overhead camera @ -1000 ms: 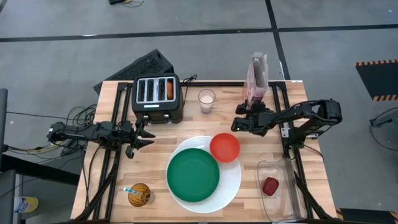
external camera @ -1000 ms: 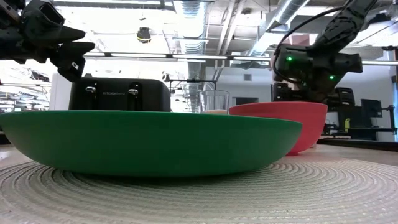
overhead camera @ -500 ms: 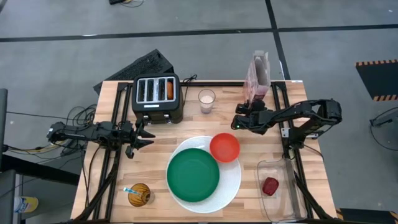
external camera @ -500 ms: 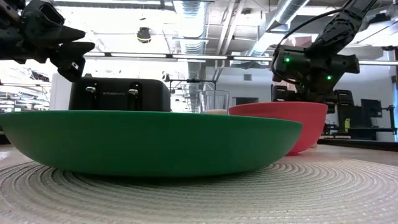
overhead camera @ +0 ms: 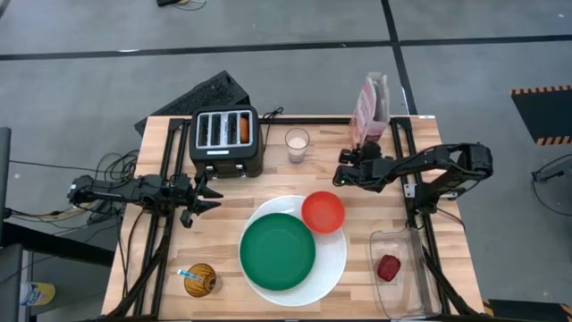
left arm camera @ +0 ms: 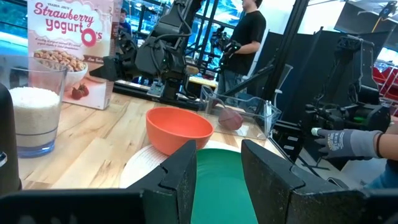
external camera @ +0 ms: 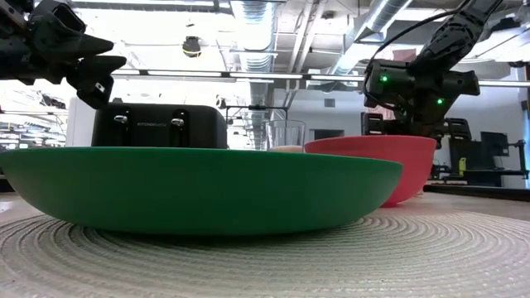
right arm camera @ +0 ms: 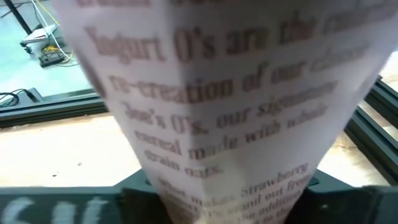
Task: Arrange a breakfast setting
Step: Pour the cereal into the orange bowl
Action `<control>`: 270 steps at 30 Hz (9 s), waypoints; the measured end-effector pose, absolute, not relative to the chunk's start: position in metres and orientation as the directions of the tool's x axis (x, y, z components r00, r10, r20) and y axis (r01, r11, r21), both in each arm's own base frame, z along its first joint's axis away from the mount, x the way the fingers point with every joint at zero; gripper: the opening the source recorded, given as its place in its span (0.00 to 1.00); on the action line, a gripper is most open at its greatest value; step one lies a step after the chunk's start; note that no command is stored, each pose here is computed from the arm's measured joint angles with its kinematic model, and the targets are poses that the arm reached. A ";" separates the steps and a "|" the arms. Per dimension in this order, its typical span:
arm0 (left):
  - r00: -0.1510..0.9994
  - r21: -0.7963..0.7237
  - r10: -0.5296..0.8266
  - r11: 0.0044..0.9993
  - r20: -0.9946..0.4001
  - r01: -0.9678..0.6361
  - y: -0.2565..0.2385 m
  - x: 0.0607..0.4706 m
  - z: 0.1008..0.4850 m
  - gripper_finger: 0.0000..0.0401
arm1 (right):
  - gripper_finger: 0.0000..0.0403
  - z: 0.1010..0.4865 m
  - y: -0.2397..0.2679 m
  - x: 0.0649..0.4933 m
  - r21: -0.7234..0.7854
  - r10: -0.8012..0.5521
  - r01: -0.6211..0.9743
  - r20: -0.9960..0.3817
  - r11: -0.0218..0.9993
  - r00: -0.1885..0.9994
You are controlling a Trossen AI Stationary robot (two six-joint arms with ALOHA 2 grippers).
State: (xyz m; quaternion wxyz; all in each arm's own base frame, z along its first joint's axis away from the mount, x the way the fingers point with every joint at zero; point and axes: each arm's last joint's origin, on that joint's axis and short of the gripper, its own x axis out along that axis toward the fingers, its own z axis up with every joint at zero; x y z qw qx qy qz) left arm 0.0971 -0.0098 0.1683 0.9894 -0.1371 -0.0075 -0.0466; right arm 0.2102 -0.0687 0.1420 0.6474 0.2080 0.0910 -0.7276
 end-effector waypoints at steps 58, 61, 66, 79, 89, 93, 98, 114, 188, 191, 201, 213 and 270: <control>0.996 -0.271 -0.090 0.958 0.027 0.094 -0.010 0.097 0.168 0.28 | 0.43 0.287 -0.048 0.143 -0.131 -0.699 0.830 -0.619 0.541 0.358; 0.996 -0.271 -0.090 0.958 0.027 0.094 -0.010 0.097 0.168 0.28 | 0.43 0.300 -0.046 0.135 -0.185 -0.691 0.794 -0.629 0.579 0.357; 0.996 -0.271 -0.090 0.958 0.028 0.094 -0.010 0.097 0.168 0.28 | 0.43 0.320 -0.043 0.125 -0.242 -0.665 0.722 -0.642 0.648 0.381; 0.996 -0.271 -0.090 0.958 0.028 0.094 -0.010 0.097 0.168 0.28 | 0.43 0.352 -0.036 0.100 -0.431 -0.603 0.458 -0.715 0.778 0.352; 0.996 -0.271 -0.090 0.958 0.028 0.094 -0.010 0.097 0.168 0.28 | 0.43 0.354 -0.031 0.087 -0.474 -0.518 0.209 -0.801 0.855 0.301; 0.996 -0.271 -0.090 0.958 0.027 0.094 -0.010 0.097 0.168 0.28 | 0.43 0.354 -0.029 0.086 -0.448 -0.460 0.113 -0.837 0.887 0.296; 0.996 -0.271 -0.090 0.958 0.027 0.094 -0.010 0.097 0.168 0.28 | 0.43 0.354 -0.029 0.088 -0.430 -0.418 0.018 -0.867 0.903 0.272; 0.996 -0.271 -0.090 0.958 0.027 0.094 -0.010 0.097 0.168 0.28 | 0.43 0.358 -0.029 0.112 -0.497 -0.460 -0.288 -0.867 0.818 0.190; 0.996 -0.271 -0.090 0.958 0.028 0.094 -0.010 0.097 0.168 0.28 | 0.43 0.345 0.031 0.165 -0.686 -0.843 -0.725 -0.425 0.062 0.331; 0.996 -0.271 -0.090 0.958 0.027 0.094 -0.010 0.097 0.168 0.28 | 0.43 0.345 0.034 0.165 -0.689 -0.836 -0.723 -0.426 0.052 0.346; 0.996 -0.271 -0.090 0.958 0.027 0.094 -0.010 0.097 0.168 0.28 | 0.43 0.345 0.032 0.165 -0.687 -0.835 -0.724 -0.434 0.064 0.338; 0.996 -0.271 -0.090 0.958 0.027 0.094 -0.010 0.097 0.168 0.28 | 0.43 0.345 0.034 0.165 -0.686 -0.836 -0.726 -0.425 0.048 0.346; 0.996 -0.271 -0.090 0.958 0.028 0.094 -0.010 0.097 0.168 0.28 | 0.43 0.347 0.032 0.162 -0.704 -0.832 -0.706 -0.436 0.077 0.344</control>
